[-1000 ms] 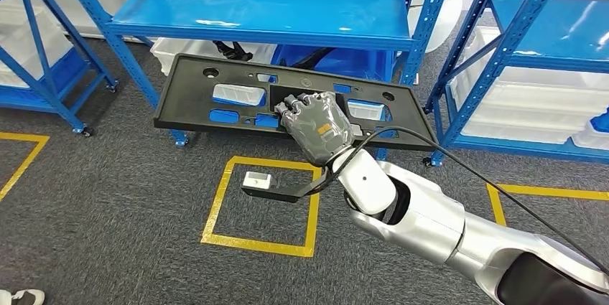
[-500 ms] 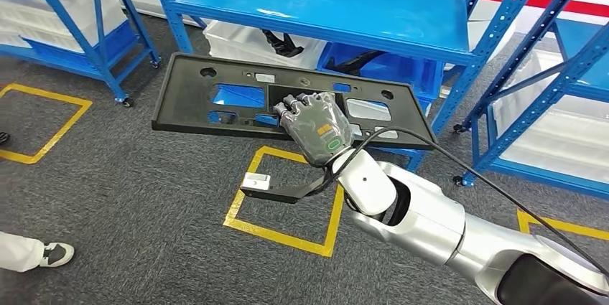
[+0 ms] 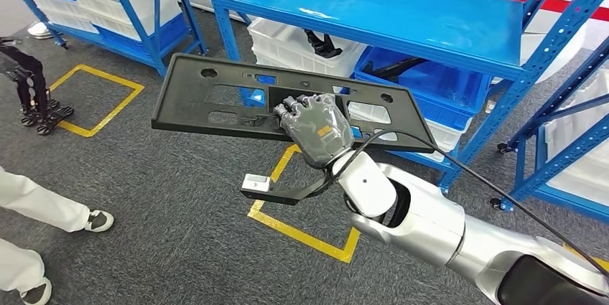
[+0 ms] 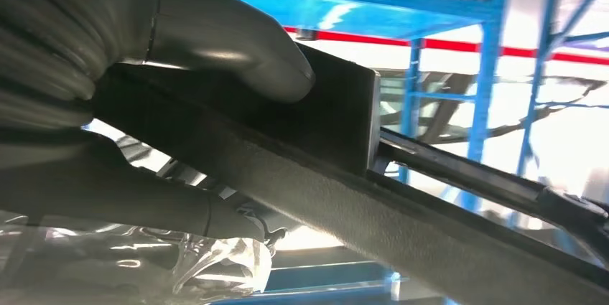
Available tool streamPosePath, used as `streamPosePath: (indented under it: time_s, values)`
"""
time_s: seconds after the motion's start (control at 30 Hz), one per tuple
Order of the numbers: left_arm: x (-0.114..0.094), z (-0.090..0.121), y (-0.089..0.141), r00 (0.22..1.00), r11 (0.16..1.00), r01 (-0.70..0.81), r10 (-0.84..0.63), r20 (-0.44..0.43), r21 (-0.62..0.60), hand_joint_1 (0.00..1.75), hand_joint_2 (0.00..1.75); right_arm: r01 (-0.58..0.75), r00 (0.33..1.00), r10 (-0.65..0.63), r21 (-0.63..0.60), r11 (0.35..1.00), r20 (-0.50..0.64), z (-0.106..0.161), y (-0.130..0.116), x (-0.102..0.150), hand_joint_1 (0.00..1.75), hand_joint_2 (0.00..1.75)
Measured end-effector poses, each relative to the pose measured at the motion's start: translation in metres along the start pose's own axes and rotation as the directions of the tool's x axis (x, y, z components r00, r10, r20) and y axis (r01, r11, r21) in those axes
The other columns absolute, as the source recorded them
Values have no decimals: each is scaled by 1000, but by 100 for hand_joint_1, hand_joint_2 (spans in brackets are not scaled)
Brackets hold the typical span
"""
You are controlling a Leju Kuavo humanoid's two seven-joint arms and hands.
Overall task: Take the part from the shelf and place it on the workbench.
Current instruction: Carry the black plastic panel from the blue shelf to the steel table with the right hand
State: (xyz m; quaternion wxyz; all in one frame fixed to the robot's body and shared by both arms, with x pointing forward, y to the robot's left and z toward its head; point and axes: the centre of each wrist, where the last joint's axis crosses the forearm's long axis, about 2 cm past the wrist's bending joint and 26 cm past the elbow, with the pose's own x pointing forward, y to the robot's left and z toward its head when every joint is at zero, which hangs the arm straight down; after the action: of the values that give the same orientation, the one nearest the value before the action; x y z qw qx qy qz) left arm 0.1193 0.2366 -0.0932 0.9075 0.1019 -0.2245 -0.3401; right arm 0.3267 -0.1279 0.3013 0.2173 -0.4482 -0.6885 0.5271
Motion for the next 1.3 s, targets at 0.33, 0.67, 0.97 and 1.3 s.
streamPosePath:
  time_s: [0.33, 0.67, 0.97, 1.3]
  values:
    - [-1, 0, 0, 1000, 1000, -7, 7, -5, 4, 0, 175, 4, 1000, -4, -2, 1000, 9, 6, -1, -1, 175, 175]
    - [-4, 1, -2, 1000, 1000, -10, 10, -14, 0, 0, 175, 1, 1000, -1, 19, 1000, 8, 15, 4, -4, 175, 175]
    - [1, 0, 0, 1000, 1000, -26, 26, -7, 9, 0, 175, -16, 1000, 16, -8, 1000, 14, 10, -6, -10, 175, 175]
    - [5, -1, 1, 999, 999, -36, 36, -3, 10, 0, 175, -23, 1000, 23, -23, 999, 12, 6, -12, -14, 175, 175]
